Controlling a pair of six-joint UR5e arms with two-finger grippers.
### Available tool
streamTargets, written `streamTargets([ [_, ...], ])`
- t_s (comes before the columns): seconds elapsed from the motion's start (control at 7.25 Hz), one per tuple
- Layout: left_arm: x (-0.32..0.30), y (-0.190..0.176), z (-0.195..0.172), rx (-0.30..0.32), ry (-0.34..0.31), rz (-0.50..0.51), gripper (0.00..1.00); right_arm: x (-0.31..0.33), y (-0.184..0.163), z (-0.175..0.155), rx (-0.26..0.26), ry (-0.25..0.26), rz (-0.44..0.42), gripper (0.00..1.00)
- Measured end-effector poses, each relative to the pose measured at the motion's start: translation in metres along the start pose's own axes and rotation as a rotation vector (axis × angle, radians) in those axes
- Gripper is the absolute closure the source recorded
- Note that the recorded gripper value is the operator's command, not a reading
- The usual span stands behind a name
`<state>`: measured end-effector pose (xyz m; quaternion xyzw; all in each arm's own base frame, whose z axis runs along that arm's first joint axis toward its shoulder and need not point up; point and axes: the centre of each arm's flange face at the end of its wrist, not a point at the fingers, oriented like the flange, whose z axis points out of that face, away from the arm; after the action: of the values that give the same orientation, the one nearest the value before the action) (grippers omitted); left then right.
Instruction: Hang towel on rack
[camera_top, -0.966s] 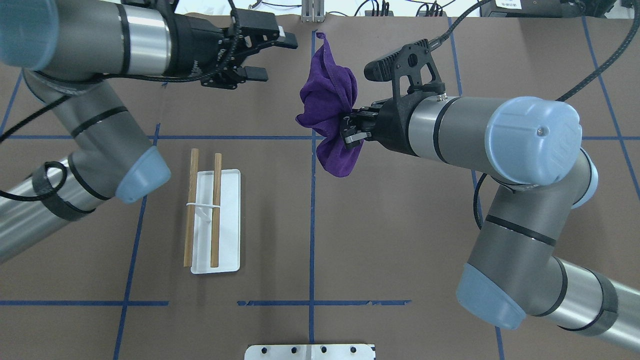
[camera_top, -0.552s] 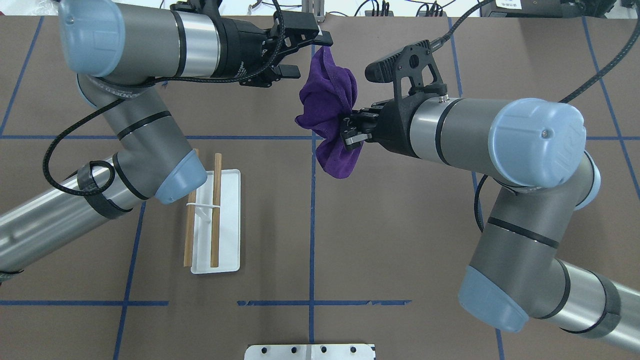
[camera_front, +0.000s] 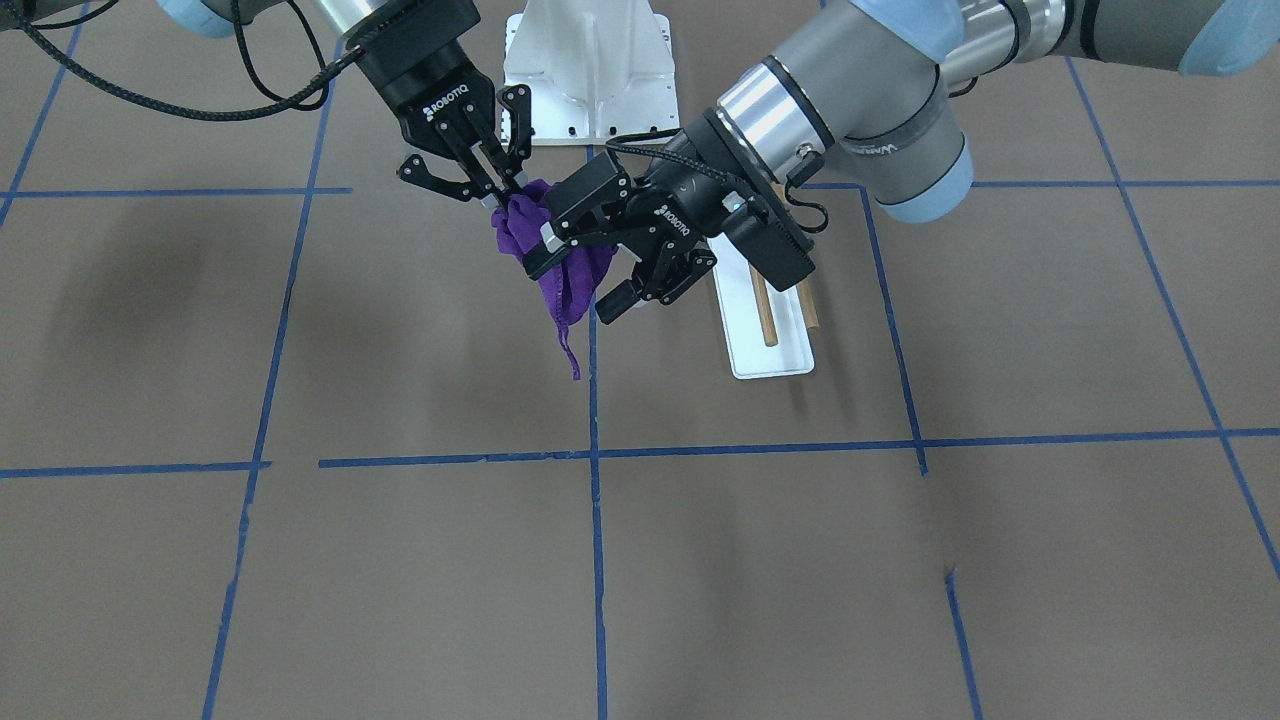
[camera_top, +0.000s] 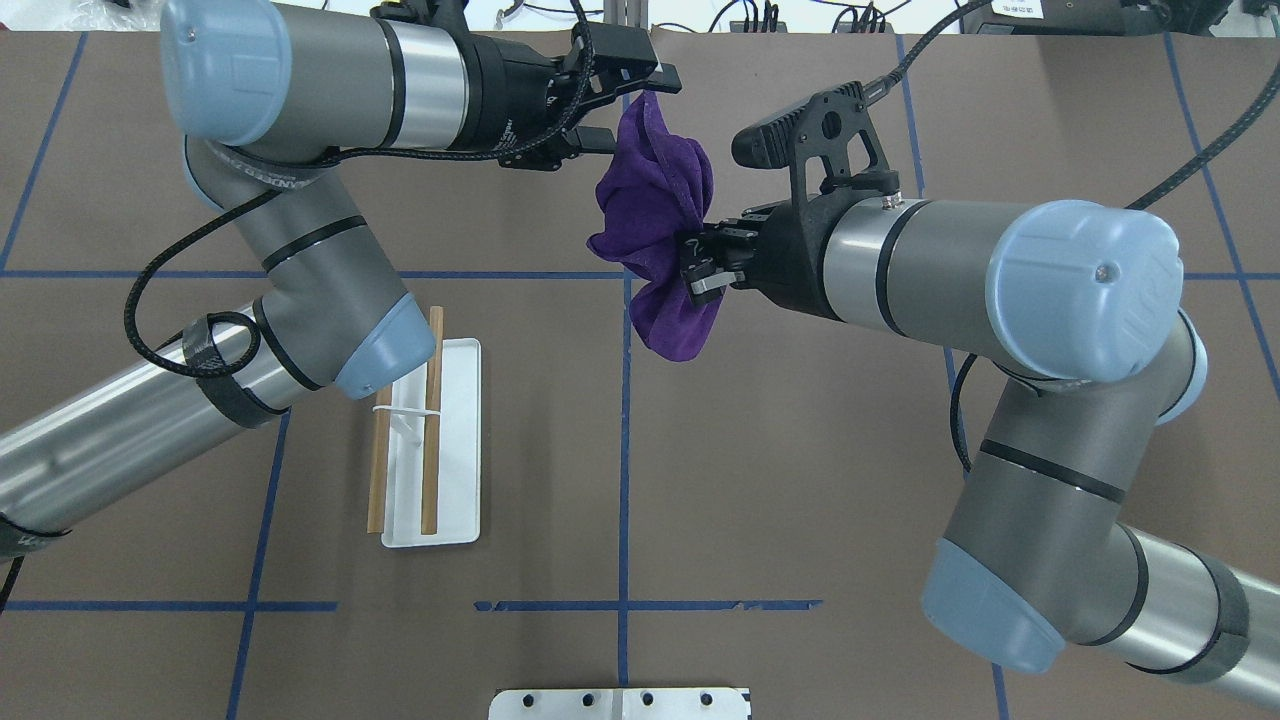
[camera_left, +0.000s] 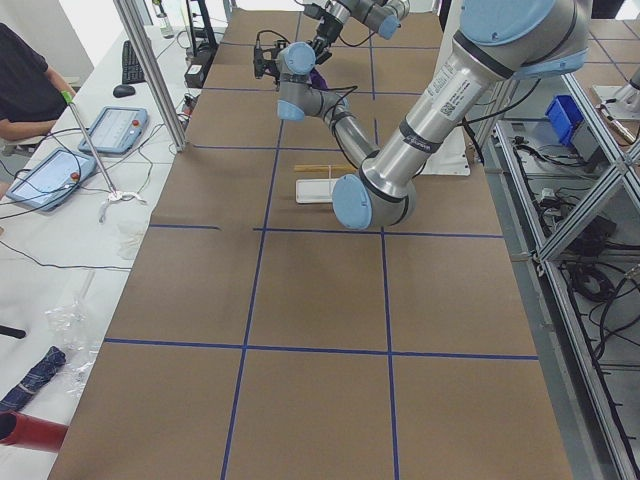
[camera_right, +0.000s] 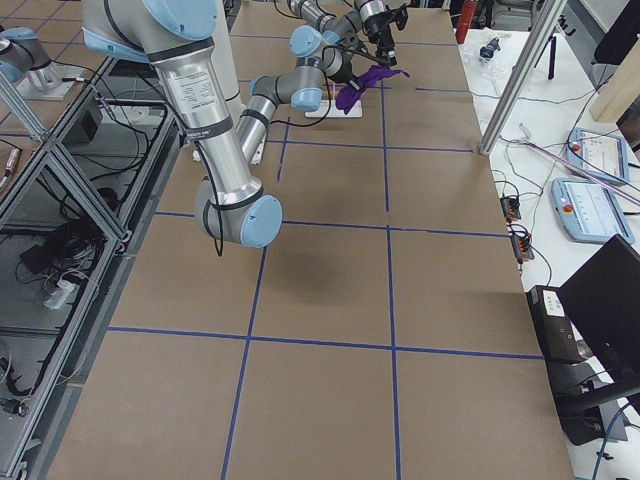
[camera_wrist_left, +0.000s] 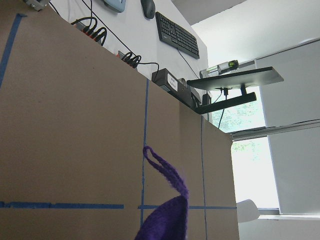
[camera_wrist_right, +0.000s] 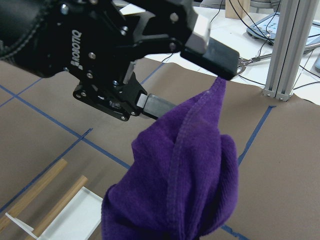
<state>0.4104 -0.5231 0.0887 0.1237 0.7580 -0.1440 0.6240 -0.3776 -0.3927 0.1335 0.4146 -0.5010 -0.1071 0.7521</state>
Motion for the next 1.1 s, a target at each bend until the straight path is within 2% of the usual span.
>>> streamTargets([
  [0.14,0.001,0.005,0.002,-0.008,0.002,0.000,0.51,0.000,0.000,0.000,0.000,0.000,0.000,1.00],
  [0.28,0.000,0.010,0.004,-0.016,0.002,-0.001,0.79,0.000,0.000,0.000,0.001,-0.001,0.000,1.00],
  [0.41,0.000,0.015,0.006,-0.025,0.002,-0.002,1.00,-0.001,0.000,-0.001,0.001,-0.003,0.000,1.00],
  [1.1,0.000,0.023,0.002,-0.039,0.012,0.004,1.00,0.000,0.000,-0.003,-0.001,-0.006,0.000,1.00],
])
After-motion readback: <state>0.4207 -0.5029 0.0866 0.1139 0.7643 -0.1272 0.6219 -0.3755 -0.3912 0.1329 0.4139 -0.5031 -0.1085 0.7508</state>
